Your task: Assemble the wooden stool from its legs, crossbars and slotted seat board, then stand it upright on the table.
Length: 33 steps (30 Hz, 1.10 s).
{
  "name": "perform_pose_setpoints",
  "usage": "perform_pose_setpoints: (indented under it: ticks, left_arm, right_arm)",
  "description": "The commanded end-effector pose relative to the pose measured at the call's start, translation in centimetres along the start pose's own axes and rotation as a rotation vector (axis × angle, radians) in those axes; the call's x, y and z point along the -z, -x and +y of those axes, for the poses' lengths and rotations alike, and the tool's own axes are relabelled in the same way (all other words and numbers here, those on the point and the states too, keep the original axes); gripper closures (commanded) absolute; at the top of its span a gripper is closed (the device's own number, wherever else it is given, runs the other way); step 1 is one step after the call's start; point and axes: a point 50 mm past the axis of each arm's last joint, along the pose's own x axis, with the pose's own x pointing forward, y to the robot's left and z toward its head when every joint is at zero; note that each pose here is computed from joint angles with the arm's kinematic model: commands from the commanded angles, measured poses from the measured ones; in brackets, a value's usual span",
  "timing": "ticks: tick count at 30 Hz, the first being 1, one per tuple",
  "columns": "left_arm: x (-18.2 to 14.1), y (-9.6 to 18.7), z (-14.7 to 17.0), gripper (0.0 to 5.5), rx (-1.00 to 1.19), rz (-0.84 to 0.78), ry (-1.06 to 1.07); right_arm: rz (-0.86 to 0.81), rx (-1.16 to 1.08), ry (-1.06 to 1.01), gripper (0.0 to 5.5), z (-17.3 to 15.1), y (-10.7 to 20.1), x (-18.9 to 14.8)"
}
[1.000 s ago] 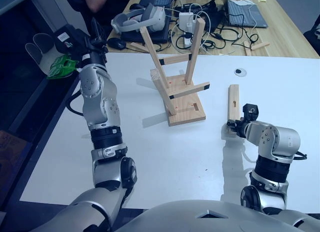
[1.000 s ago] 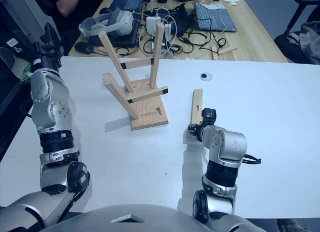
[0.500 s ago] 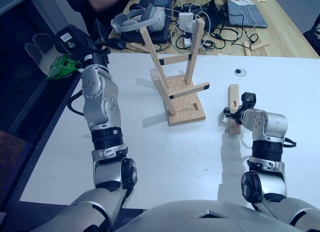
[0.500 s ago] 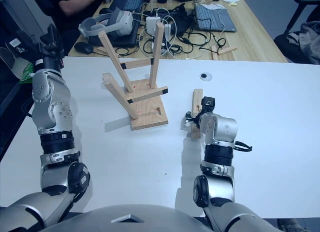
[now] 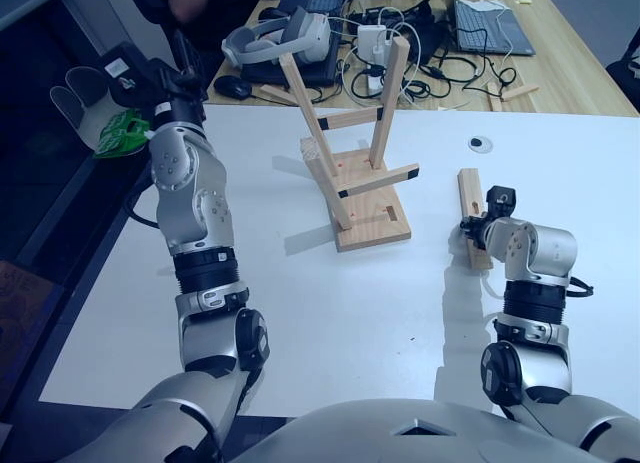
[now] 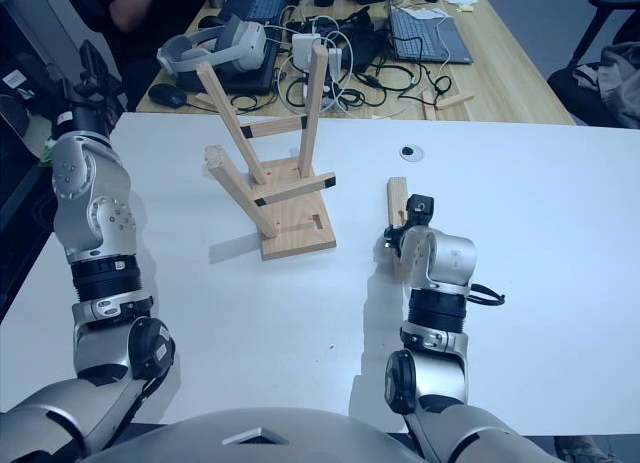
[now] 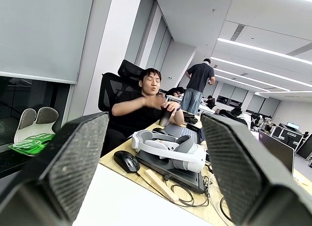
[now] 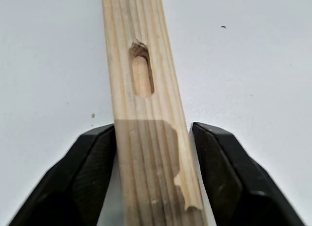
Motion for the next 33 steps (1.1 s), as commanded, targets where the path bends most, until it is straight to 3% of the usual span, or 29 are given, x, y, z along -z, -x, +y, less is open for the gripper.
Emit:
perform_pose_setpoints:
  ticks: [1, 10, 23, 29, 33]
  left_arm:
    - [-0.2, -0.3, -0.2, 1.98, 0.005, -0.001, -0.007]
    - [-0.5, -0.5, -0.2, 1.98, 0.004, -0.011, -0.008]
    - [-3.1, -1.3, -1.4, 1.98, 0.031, -0.087, 0.012]
    - [-6.2, -1.7, -4.0, 1.98, 0.159, -0.152, 0.07]
    - [-6.6, -1.2, -6.5, 1.98, 0.37, -0.055, 0.228]
  right_arm:
    - [0.034, -0.001, -0.006, 3.36, 0.3, -0.4, 1.2]
    - [-0.293, 0.085, 0.183, 3.48, 0.2, 0.7, -2.2]
    - [-0.582, 0.101, 0.3, 3.48, 0.6, 2.2, -4.8]
    - [-0.847, 0.055, 0.411, 3.48, 1.2, 4.2, -7.5]
    - [-1.097, -0.098, 0.352, 3.48, 2.5, 7.3, -9.6]
